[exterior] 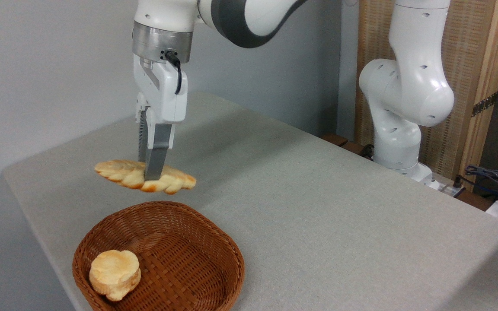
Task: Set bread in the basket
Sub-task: 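Lift the bread loaf and carry it over the wicker basket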
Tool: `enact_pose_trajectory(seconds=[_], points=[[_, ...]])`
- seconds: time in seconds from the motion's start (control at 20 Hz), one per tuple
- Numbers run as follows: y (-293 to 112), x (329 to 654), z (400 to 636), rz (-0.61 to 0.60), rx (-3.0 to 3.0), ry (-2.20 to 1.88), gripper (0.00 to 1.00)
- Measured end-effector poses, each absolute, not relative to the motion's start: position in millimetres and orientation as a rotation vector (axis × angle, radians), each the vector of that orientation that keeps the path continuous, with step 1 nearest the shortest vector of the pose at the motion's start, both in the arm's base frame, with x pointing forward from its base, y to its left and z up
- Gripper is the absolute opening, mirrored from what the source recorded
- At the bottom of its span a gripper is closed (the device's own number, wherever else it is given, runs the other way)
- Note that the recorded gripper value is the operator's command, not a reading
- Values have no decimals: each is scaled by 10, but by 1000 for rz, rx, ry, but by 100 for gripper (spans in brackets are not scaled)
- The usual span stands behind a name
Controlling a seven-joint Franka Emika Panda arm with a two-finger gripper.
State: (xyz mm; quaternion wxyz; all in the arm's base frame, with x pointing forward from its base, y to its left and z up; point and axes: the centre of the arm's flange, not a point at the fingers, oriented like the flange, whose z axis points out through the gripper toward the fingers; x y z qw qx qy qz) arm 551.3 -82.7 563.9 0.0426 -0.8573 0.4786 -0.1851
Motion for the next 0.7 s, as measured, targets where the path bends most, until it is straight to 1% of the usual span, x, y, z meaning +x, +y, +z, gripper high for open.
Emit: enact_pose_trajectory(seconds=[0.15, 0.7], points=[[-709, 5574, 5650, -610, -2616, 1423, 100], [-716, 5581, 5660, -620, -2612, 1422, 100]])
